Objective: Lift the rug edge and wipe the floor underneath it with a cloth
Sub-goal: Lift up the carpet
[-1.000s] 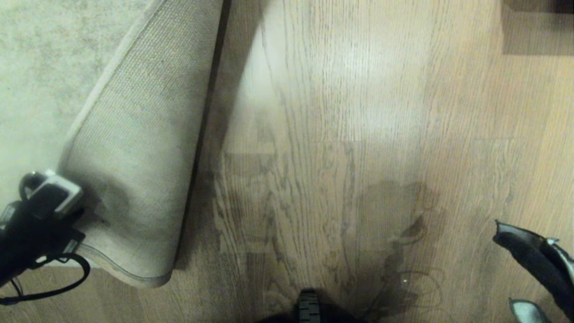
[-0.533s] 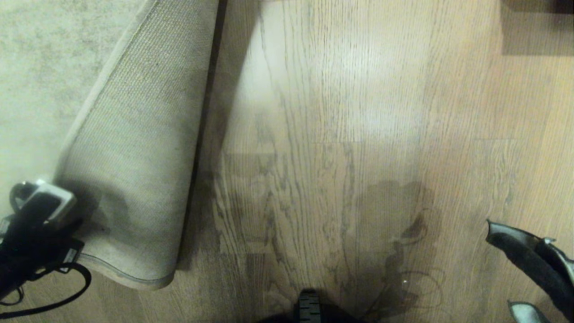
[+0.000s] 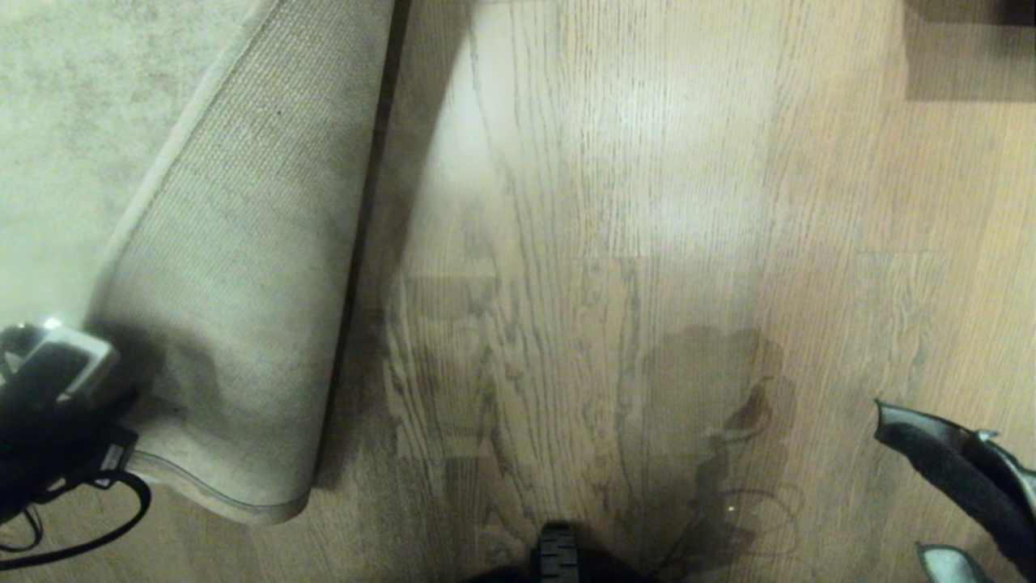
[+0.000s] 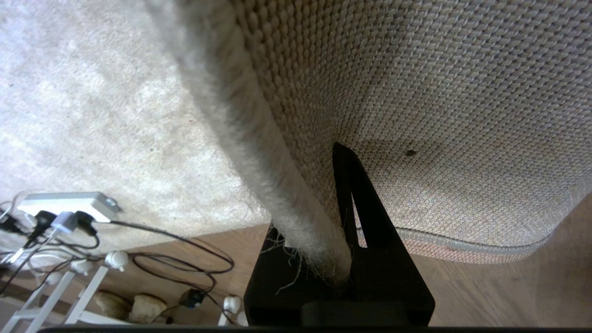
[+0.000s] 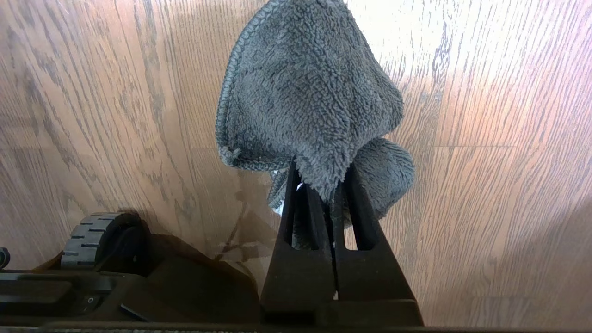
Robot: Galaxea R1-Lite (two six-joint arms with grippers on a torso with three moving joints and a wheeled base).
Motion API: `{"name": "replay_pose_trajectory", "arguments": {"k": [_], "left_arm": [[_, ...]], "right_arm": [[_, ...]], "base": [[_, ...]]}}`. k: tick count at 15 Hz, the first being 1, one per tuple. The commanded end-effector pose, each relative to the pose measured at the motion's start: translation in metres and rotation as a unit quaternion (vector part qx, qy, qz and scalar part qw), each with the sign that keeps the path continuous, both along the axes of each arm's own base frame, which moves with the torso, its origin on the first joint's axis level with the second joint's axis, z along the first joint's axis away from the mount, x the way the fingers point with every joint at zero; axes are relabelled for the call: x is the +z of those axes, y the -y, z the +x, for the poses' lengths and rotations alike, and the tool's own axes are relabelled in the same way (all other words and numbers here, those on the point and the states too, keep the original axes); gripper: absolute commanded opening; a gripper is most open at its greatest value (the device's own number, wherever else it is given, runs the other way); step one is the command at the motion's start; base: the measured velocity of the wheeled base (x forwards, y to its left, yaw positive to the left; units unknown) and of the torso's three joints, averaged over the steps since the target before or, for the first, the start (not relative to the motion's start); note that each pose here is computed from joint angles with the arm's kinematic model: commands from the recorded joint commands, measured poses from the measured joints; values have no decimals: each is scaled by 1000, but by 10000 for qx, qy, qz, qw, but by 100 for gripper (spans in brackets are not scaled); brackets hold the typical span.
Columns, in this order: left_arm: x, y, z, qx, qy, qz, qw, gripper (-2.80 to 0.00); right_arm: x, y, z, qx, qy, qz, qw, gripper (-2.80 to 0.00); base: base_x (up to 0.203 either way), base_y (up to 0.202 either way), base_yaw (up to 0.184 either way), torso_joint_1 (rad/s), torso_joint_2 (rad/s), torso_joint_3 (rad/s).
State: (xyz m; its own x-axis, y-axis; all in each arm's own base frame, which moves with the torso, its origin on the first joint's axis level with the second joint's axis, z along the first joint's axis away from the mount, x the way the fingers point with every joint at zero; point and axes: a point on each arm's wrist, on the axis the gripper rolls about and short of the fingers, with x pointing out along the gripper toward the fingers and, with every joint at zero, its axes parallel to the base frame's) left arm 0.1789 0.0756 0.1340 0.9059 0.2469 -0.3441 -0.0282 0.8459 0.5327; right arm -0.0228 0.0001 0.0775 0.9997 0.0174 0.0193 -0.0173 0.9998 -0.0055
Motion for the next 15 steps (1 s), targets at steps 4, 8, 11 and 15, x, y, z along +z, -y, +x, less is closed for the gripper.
{"name": "replay_pose_trajectory", "arguments": {"k": [4,8,11,15], "left_arm": [[-2,-10,-5,-113,46,-160,9998,-280],[-8,-9,-10,-113,-55,-226,9997,-280],[-9,-8,-11,-239,-56,-271,9993,-280],[-10,-5,-9,-436,-62,-320,9985,-280]], "right_arm": [[0,0,0,5,3,-4,10000,-280],[0,0,0,5,-4,-4,10000,-280],[0,0,0,5,3,-4,10000,-280],[0,0,0,5,-3,-4,10000,-280]], "base": [[0,0,0,0,0,0],[0,0,0,0,0,0],[0,0,0,0,0,0],[0,0,0,0,0,0]]}}
